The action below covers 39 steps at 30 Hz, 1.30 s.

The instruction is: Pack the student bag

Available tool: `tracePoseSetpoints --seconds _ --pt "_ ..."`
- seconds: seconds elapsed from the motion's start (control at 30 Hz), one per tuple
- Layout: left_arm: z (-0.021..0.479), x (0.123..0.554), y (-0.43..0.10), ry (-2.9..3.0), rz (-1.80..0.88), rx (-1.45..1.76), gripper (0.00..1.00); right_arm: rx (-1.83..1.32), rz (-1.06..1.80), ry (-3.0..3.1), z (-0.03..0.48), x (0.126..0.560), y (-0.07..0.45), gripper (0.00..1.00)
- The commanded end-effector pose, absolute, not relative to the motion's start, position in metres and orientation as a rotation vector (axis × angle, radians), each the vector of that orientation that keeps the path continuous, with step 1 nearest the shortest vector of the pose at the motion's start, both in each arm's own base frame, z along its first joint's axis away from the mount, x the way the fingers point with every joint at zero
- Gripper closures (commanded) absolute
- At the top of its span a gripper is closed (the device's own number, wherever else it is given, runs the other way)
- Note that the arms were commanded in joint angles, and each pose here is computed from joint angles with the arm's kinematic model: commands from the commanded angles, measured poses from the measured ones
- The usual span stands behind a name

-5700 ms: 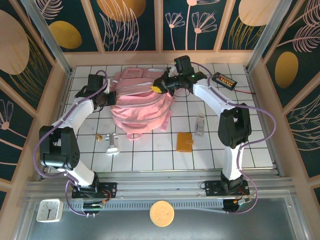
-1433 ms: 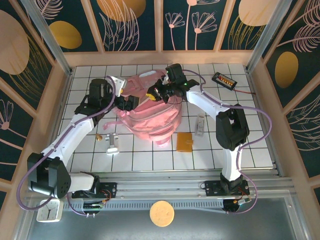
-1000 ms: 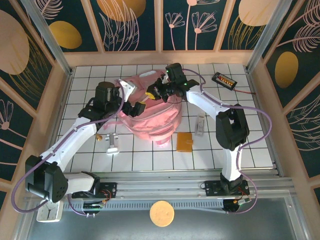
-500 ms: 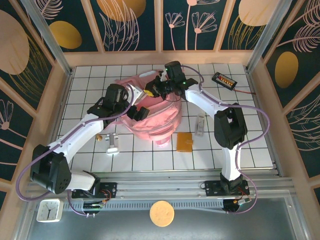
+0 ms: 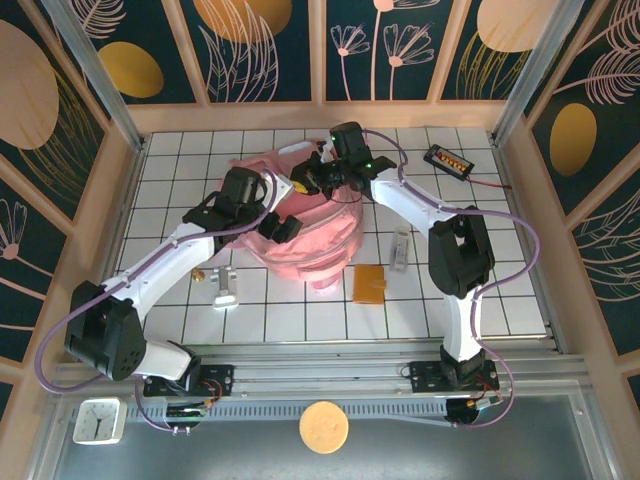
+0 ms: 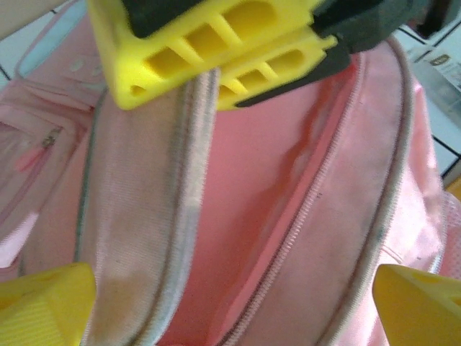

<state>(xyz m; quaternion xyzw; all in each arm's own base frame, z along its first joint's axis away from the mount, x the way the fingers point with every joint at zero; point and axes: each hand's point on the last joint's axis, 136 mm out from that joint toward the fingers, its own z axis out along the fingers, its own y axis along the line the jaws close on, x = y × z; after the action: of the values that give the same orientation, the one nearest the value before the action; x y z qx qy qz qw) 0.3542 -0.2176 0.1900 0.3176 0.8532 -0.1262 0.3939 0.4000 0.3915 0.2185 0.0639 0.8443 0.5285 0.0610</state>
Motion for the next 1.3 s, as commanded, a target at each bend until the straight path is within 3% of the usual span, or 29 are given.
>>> tracePoseSetpoints --seconds 0.0,0.23,0.7,1.27 --pt "0.213 0.375 -0.212 2.111 -0.222 0.728 0.04 0.061 1.658 2.473 0.247 0.399 0.398 1.0" --pt "0.227 0.396 -0.205 2.085 -0.107 0.702 0.08 0.062 1.644 2.477 0.249 0.398 0.396 1.0" --pt "0.203 0.405 -0.211 2.115 -0.076 0.773 0.19 0.071 1.619 2.473 0.257 0.393 0.394 1.0" --pt "0.189 0.405 -0.216 2.136 -0.105 0.787 0.51 0.068 1.61 2.486 0.256 0.391 0.399 1.0"
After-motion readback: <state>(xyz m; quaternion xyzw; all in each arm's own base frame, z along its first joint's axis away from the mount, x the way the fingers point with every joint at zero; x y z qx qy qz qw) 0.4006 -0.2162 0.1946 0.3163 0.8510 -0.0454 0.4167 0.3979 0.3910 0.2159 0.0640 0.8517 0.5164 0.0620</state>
